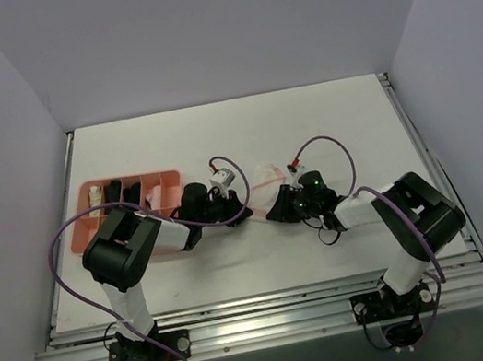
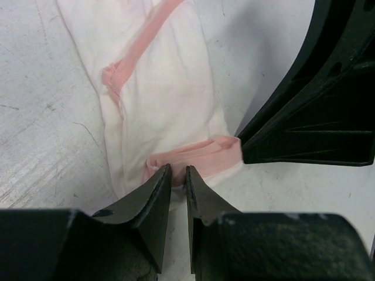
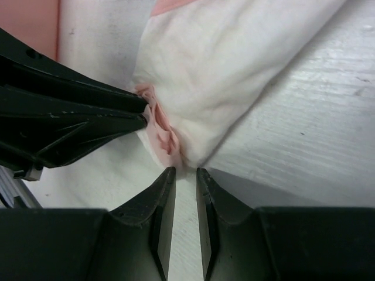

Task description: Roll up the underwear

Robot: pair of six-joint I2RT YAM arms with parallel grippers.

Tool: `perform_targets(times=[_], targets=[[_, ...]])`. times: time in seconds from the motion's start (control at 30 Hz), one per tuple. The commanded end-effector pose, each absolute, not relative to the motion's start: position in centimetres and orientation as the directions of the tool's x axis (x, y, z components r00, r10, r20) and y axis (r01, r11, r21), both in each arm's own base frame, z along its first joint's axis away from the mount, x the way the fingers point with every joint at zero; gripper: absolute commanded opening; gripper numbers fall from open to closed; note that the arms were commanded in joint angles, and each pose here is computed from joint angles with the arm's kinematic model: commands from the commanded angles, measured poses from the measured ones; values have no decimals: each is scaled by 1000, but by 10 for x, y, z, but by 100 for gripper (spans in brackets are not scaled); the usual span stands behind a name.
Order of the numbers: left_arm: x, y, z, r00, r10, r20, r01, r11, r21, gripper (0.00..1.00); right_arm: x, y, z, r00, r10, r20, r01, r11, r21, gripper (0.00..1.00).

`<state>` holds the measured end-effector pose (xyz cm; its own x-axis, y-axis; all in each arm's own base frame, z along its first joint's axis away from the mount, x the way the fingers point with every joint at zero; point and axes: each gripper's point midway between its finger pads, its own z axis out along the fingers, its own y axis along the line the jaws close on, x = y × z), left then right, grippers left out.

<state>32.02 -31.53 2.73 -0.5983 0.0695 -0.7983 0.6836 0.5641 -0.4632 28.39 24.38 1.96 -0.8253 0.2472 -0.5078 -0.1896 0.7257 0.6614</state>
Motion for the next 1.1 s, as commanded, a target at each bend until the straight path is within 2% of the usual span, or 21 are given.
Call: perform_targets(times=[0.0, 0.1, 0.2, 0.23, 0.33, 0.37, 0.43, 0.53, 0.67, 0.7, 0.83, 1.07], targets=[[310, -301, -11, -670, 135, -730, 630, 624, -462, 26, 282, 238, 23, -814, 214, -540, -189, 781, 595, 17], [311, -302, -10, -671, 137, -729, 630, 624, -463, 26, 288, 234, 37, -776, 199, -598, -192, 830, 524, 16], [311, -302, -8, -671, 141, -728, 632, 623, -461, 26, 285, 245, 59, -712, 96, -696, -300, 854, 425, 17], [311, -302, -8, -672, 144, -727, 632, 624, -461, 26, 280, 254, 66, -655, 6, -755, -395, 850, 349, 17], [309, -303, -12, -683, 151, -715, 629, 620, -469, 26, 279, 255, 87, -535, -70, -842, -435, 877, 204, 21], [310, -304, -11, -683, 150, -715, 628, 621, -469, 26, 277, 255, 102, -464, -119, -878, -478, 868, 135, 27], [309, -303, -14, -687, 154, -710, 625, 623, -470, 26, 274, 253, 117, -360, -175, -917, -482, 876, 22, 33], [309, -304, -17, -693, 156, -704, 624, 620, -476, 26, 259, 262, 142, -203, -245, -948, -527, 844, -105, 35], [310, -305, -16, -698, 158, -698, 622, 616, -483, 26, 248, 280, 132, -83, -407, -910, -630, 729, -269, 37], [310, -306, -15, -700, 160, -696, 623, 613, -486, 26, 248, 283, 132, -32, -454, -891, -631, 700, -334, 36], [309, -307, -15, -707, 163, -688, 621, 609, -494, 26, 251, 285, 117, 15, -615, -789, -580, 637, -508, 34], [307, -309, -16, -718, 170, -675, 618, 603, -505, 26, 257, 286, 91, 69, -731, -679, -615, 505, -606, 33]])
